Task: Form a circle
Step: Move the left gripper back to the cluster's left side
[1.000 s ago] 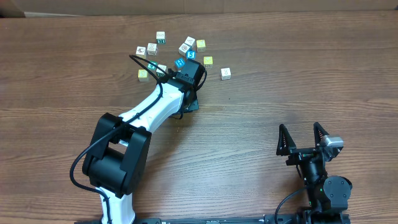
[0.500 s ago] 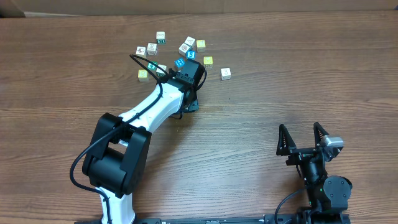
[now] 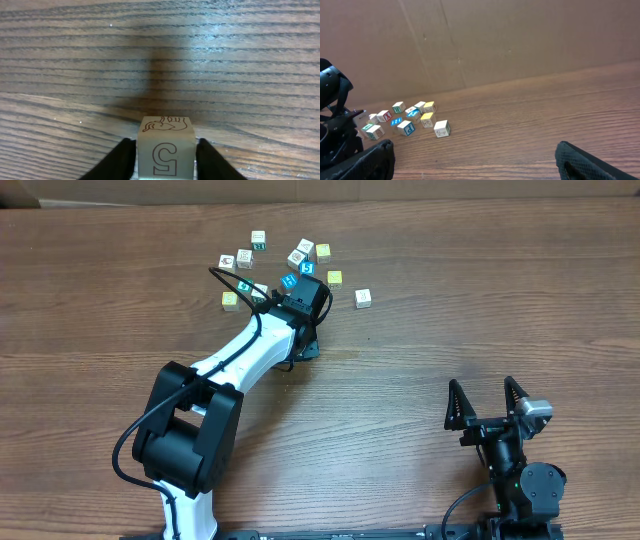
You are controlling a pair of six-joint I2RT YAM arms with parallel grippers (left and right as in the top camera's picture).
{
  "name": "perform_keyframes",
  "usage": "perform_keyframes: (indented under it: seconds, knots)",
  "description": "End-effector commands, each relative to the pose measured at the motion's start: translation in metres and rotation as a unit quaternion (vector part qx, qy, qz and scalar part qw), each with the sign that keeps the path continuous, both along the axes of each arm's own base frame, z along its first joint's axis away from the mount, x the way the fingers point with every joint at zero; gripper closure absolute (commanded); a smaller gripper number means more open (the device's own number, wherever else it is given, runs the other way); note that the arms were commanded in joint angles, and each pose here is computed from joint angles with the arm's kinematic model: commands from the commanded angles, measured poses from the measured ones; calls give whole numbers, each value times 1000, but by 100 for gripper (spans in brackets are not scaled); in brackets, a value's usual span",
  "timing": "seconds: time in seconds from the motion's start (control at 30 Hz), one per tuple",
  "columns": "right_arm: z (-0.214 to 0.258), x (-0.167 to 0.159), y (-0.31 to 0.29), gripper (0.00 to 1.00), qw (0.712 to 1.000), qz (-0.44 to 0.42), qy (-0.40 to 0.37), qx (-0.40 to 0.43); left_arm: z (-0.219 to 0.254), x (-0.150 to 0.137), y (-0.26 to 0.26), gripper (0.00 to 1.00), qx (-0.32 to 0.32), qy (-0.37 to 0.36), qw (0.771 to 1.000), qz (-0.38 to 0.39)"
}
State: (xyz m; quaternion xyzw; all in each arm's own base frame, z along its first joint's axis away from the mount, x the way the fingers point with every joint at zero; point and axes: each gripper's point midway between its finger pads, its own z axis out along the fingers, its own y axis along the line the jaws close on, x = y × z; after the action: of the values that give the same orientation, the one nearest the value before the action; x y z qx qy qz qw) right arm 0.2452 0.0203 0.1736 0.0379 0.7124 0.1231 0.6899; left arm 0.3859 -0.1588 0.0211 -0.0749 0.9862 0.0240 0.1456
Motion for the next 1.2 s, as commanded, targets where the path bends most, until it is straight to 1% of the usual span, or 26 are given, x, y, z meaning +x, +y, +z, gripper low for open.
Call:
perform_keyframes:
  seconds: [0.0,0.07,0.13,0.23,0.3,0.43,0.6,0.67,0.77,0.87,0.93,1.03,1.17]
  knots:
    - [-1,0,0,0,1000,-2,-2,1,5,1,2,56,-3,-6,1000,2]
    - [-1,0,0,0,1000,-2,-2,1,5,1,2,47,-3,-6,1000,2]
    - [-1,0,0,0,1000,-2,-2,1,6,2,2,43,-3,-9,1000,-2]
    - [-1,0,0,0,1000,-2,-2,1,17,15,1,37,-7,-25,1000,-13]
    - [-1,0,0,0,1000,-2,-2,1,33,27,1,35,-14,-34,999,-12]
    - [-1,0,0,0,1000,-2,-2,1,90,55,8,29,-19,-64,998,-16]
    - [-1,0,0,0,1000,-2,-2,1,166,87,30,27,-34,-123,992,9]
    - [-1,0,0,0,1000,-2,-2,1,190,100,41,34,-41,-151,987,24]
    - [-1,0,0,0,1000,-2,-2,1,212,114,58,37,-48,-186,980,44]
    - [-1,0,0,0,1000,-2,-2,1,211,126,79,41,-42,-199,977,66]
    - [-1,0,0,0,1000,-2,-2,1,203,129,88,41,-40,-195,977,75]
    - [-1,0,0,0,1000,-2,-2,1,183,133,97,39,-32,-175,981,84]
    - [-1,0,0,0,1000,-2,-2,1,147,133,104,39,-19,-131,987,90]
